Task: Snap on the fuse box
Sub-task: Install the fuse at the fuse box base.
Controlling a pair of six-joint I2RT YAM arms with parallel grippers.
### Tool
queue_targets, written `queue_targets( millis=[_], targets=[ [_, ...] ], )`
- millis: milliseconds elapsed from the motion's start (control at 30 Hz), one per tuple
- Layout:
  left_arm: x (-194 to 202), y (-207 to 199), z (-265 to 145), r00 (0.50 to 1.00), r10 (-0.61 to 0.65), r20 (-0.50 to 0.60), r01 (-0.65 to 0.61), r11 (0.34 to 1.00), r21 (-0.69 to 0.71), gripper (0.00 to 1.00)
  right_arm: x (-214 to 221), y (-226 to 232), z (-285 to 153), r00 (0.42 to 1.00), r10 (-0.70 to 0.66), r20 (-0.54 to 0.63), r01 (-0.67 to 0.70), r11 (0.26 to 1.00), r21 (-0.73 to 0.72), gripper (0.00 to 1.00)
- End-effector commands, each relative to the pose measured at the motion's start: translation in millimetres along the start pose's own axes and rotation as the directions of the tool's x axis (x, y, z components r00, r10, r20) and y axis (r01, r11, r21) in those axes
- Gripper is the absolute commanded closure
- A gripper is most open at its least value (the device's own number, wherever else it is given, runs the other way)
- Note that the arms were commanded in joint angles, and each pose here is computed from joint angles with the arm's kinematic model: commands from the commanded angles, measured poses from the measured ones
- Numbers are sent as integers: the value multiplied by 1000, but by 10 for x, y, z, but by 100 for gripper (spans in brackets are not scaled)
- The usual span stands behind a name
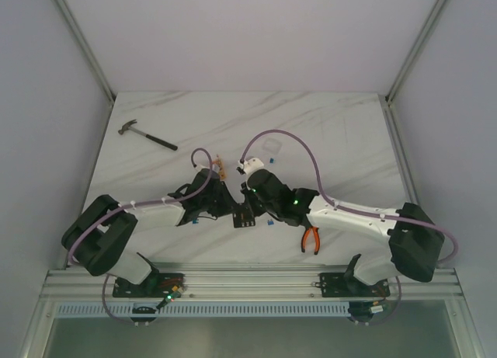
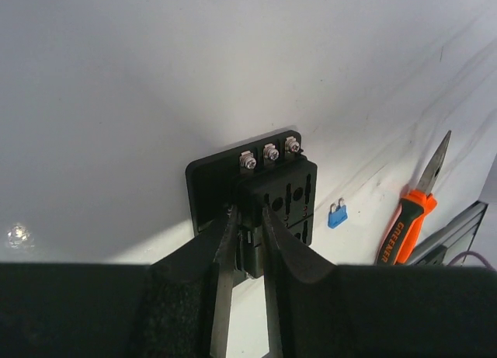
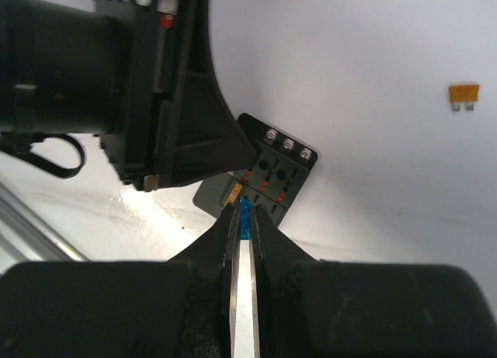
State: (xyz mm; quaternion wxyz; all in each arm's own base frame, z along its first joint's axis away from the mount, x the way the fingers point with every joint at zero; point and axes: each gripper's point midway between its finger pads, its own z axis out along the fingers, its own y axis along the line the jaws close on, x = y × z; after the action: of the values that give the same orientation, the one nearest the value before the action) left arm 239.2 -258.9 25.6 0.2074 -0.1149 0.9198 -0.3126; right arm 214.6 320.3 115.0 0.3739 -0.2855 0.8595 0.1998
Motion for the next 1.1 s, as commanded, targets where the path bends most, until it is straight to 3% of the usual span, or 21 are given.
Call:
queue_targets(
  millis=[0,233,633,1067],
  targets=[
    [58,397,7,996,-80,49,87,986,-142,72,112,-139,91,997,78,-9,-76,991,109,100],
    [14,535,-36,980,-154,127,175,969,-175,72,128,-112,143,997,74,-16,-72,991,110,100],
    [-22,452,-89,976,-166,142,185,973,-135,69,180,-57,335,994,98,-42,-90,982,169,100],
    [-28,361,-124,965,-216,151,229,970,-76,70,213,-41,478,998,34,-56,-21,975,223,100]
  ],
)
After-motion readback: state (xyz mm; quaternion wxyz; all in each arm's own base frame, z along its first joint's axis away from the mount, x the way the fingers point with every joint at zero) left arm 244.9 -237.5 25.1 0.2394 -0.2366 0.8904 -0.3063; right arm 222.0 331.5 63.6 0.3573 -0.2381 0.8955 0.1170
